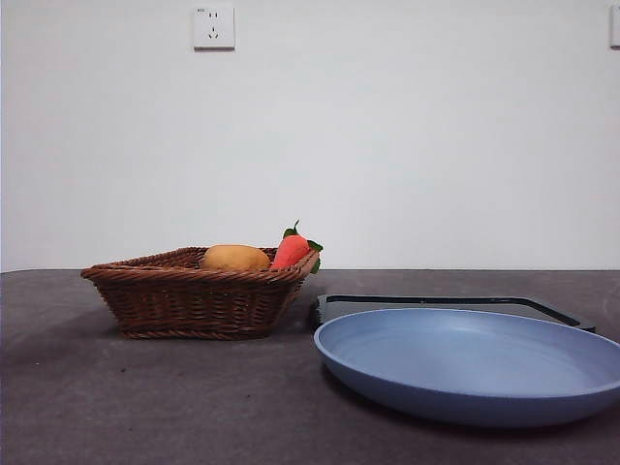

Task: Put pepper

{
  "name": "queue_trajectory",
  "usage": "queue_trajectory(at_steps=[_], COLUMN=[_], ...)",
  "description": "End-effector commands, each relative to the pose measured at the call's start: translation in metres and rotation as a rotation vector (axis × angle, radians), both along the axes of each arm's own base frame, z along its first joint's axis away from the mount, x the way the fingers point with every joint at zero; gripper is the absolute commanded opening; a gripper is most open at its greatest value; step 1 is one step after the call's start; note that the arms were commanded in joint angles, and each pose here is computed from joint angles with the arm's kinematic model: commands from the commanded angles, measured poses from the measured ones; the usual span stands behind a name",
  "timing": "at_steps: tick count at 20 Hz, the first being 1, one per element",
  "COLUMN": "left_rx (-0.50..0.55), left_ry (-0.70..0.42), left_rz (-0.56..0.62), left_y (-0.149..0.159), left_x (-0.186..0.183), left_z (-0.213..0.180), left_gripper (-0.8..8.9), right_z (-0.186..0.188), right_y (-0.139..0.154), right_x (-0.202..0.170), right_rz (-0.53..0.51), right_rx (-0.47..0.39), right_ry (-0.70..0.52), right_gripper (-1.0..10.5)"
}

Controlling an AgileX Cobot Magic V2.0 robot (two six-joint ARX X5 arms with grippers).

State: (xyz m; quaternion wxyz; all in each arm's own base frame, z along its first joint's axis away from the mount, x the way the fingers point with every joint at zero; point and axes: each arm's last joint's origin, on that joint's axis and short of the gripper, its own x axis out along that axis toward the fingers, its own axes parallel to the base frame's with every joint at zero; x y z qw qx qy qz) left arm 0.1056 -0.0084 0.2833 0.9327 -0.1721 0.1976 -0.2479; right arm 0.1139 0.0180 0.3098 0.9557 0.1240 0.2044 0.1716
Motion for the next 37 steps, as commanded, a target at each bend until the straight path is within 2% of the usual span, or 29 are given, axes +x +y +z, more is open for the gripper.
queue_trajectory(at_steps=[1,7,11,12,13,14,15,16,20,24,31,37], left_rx=[0.105,0.179,0.175,0.173,0.172,0.170,0.169,0.169,0.167,0.167,0.168,0.169], left_ry=[0.021,0.153,0.163,0.164,0.166,0.168,0.168,0.168,0.168,0.167,0.167,0.161], left_rz=[-0.085,-0.176,-0.180,-0.179,-0.177,-0.175,-0.175,-0.175,-0.177,-0.178,-0.177,-0.176], left_y=[0.000,-0.001,-0.002,-0.002,-0.002,-0.002,-0.002,-0.002,-0.002,-0.002,-0.002,-0.002], left_x=[0.005,0.010,0.010,0.010,0.010,0.010,0.010,0.010,0.010,0.010,0.010,0.011], left_z=[0.009,0.018,0.019,0.019,0.019,0.019,0.019,0.019,0.019,0.019,0.019,0.020], left_gripper=[0.06,0.06,0.20,0.76,1.77,2.70,3.21,3.24,3.24,3.24,3.24,3.24], right_z=[0.013,0.018,0.013,0.013,0.013,0.012,0.011,0.010,0.003,-0.013,-0.067,-0.112], right_y=[0.000,0.000,0.000,0.000,0.000,0.000,0.001,0.001,0.002,0.005,0.017,0.027], right_x=[-0.003,-0.005,-0.002,-0.001,0.000,0.002,0.004,0.006,0.021,0.055,0.121,0.152], right_rz=[0.068,0.144,0.152,0.152,0.152,0.148,0.142,0.141,0.148,0.159,0.203,0.237], right_rx=[-0.139,-0.246,-0.250,-0.249,-0.249,-0.243,-0.232,-0.229,-0.231,-0.231,-0.244,-0.259], right_ry=[0.071,0.256,0.316,0.320,0.325,0.335,0.349,0.362,0.423,0.511,0.686,0.797], right_gripper=[0.1,0.1,0.1,0.4,0.9,1.8,2.6,3.0,3.0,3.0,3.0,3.0])
